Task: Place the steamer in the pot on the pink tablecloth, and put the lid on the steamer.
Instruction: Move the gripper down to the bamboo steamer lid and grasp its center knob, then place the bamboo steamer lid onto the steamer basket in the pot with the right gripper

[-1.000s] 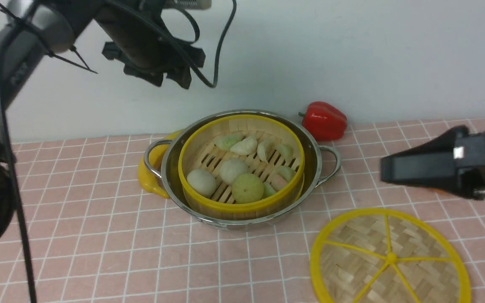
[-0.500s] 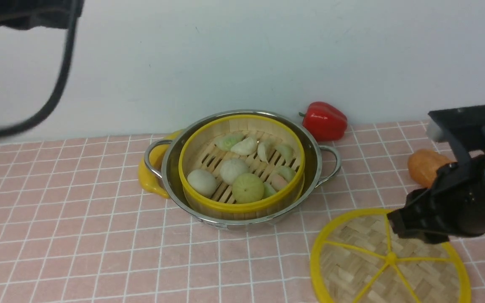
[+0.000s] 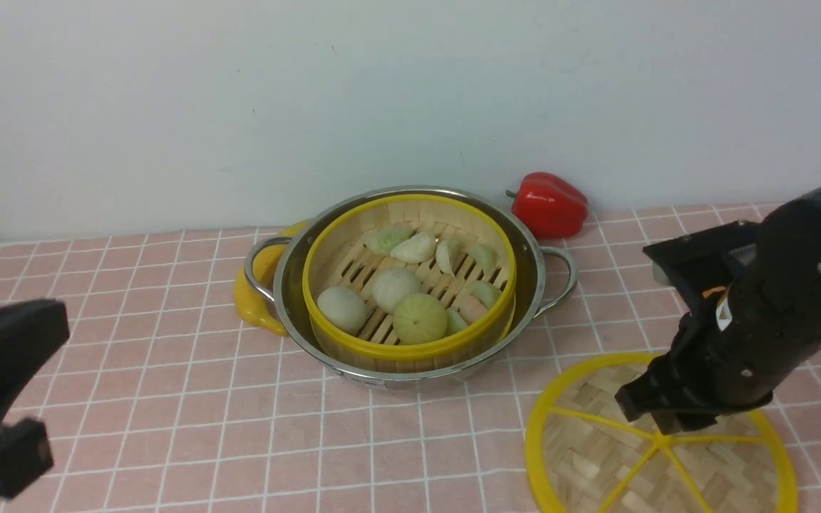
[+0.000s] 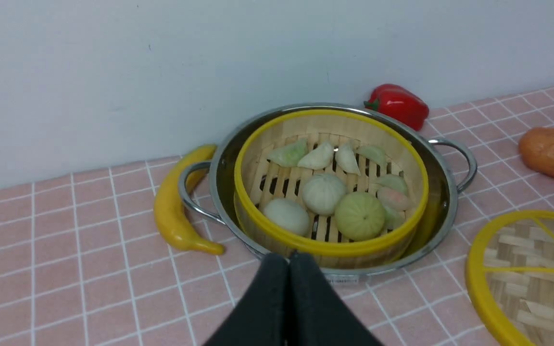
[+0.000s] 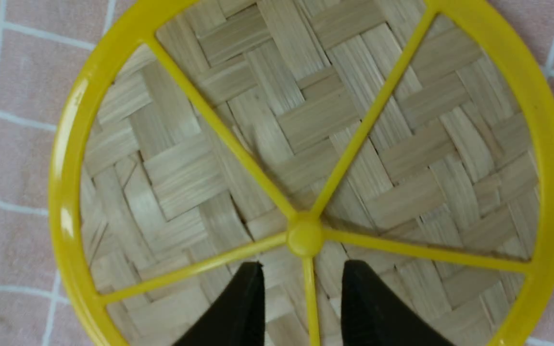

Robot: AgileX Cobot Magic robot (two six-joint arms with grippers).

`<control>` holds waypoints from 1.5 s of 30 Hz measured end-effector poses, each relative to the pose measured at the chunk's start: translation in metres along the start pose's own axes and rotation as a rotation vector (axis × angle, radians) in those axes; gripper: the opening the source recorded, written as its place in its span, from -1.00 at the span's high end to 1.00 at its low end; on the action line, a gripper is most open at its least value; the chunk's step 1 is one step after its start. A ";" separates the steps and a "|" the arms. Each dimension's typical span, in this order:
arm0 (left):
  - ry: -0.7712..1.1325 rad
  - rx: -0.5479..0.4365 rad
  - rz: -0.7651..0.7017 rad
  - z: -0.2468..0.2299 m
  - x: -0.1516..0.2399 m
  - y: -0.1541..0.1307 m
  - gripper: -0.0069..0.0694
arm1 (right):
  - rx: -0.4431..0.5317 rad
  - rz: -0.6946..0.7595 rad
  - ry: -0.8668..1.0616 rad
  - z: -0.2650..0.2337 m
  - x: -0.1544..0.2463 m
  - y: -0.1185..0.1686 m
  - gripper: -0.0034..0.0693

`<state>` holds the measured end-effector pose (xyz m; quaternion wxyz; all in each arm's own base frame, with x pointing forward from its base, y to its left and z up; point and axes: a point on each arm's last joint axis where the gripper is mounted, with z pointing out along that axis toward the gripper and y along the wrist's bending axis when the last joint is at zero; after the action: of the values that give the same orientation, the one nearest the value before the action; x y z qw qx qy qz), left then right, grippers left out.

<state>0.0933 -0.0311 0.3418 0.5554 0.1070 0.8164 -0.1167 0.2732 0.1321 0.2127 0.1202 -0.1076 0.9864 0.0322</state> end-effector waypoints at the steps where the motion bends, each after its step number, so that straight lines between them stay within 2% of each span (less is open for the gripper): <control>1: -0.012 0.006 -0.006 -0.004 0.004 -0.001 0.88 | 0.002 -0.003 -0.001 0.002 -0.001 0.000 0.23; 7: -0.087 0.043 -0.043 -0.022 0.013 -0.005 0.88 | 0.014 -0.013 0.015 0.017 -0.004 0.000 0.23; 14: -0.078 0.076 -0.034 -0.025 0.015 -0.009 0.88 | 0.038 -0.033 0.054 0.040 -0.005 0.000 0.24; 18: -0.066 0.085 -0.039 -0.024 0.017 -0.009 0.88 | 0.041 -0.033 0.068 0.042 -0.006 0.000 0.51; 19: -0.066 0.085 -0.039 -0.024 0.017 -0.009 0.88 | 0.041 -0.034 0.068 0.041 -0.007 0.001 0.51; 22: -0.065 0.085 -0.039 -0.024 0.017 -0.009 0.88 | 0.051 -0.034 0.092 0.034 -0.007 0.000 0.51; 29: -0.061 0.086 -0.037 -0.024 0.017 -0.009 0.88 | 0.067 -0.022 0.106 -0.029 -0.023 0.002 0.51; 33: -0.059 0.086 -0.037 -0.024 0.018 -0.009 0.88 | 0.020 -0.040 -0.050 -0.074 -0.056 0.010 0.51; 36: -0.054 0.087 -0.037 -0.024 0.018 -0.010 0.88 | -0.059 -0.047 -0.143 -0.094 -0.088 0.022 0.51; 40: -0.049 0.088 -0.037 -0.024 0.019 -0.010 0.88 | -0.117 -0.071 -0.178 -0.084 -0.122 0.042 0.51; 45: -0.046 0.088 -0.036 -0.024 0.019 -0.010 0.88 | -0.158 -0.133 -0.228 -0.052 -0.167 0.084 0.51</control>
<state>0.0625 -0.0320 0.3334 0.5667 0.1142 0.7991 -0.1649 0.4008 0.2435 0.3072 0.2246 -0.1777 0.9513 0.1137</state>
